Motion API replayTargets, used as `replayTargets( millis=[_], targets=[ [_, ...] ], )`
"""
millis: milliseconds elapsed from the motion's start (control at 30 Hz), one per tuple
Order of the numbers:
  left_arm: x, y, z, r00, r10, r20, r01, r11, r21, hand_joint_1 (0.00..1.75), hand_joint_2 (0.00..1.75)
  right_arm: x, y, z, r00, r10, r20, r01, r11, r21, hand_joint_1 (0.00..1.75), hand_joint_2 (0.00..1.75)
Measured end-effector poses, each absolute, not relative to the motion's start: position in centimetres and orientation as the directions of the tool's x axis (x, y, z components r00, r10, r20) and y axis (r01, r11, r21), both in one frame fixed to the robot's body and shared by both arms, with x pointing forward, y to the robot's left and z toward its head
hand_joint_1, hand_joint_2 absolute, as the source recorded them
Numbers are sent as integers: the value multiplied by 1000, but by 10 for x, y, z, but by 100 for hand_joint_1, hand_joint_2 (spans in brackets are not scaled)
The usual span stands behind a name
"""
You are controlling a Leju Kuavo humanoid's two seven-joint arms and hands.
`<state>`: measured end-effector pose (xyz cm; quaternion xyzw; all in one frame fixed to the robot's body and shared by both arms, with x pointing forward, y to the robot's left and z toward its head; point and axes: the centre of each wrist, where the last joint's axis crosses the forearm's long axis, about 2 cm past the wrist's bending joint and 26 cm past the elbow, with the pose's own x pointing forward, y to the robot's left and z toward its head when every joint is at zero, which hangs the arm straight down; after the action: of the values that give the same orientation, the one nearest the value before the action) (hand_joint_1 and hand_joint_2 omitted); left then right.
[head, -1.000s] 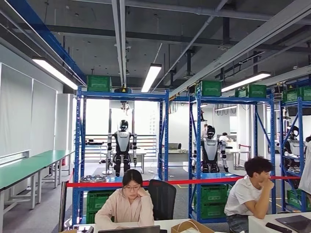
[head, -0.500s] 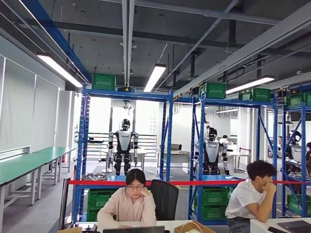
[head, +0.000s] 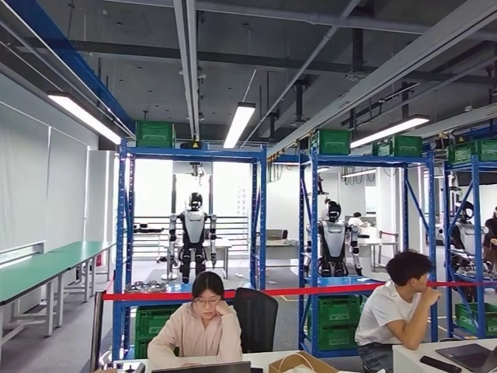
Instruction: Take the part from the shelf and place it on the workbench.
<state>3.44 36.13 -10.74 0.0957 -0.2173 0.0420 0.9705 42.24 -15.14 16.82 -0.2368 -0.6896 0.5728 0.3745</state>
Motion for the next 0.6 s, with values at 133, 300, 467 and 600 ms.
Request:
replayTargets(
  millis=[133, 300, 467, 600],
  targets=[
    [32, 364, -107, 903, 40, 428, -122, 978, 167, 0, 0, 416, -149, 176, -643, 470, 604, -332, 540, -774, 0, 0],
    [31, 367, -107, 899, 38, 436, -121, 979, 165, 0, 0, 399, -150, 203, -513, -285, 810, -663, 730, -163, 0, 0],
    [27, 367, -107, 898, 58, 437, -138, 979, 153, 0, 0, 363, -165, 247, -442, -739, 509, -803, 578, 142, 0, 0],
    [29, 367, -107, 893, 76, 443, -158, 976, 151, 0, 0, 337, -182, 271, -517, -759, 396, -801, 592, 89, 0, 0]
  ],
)
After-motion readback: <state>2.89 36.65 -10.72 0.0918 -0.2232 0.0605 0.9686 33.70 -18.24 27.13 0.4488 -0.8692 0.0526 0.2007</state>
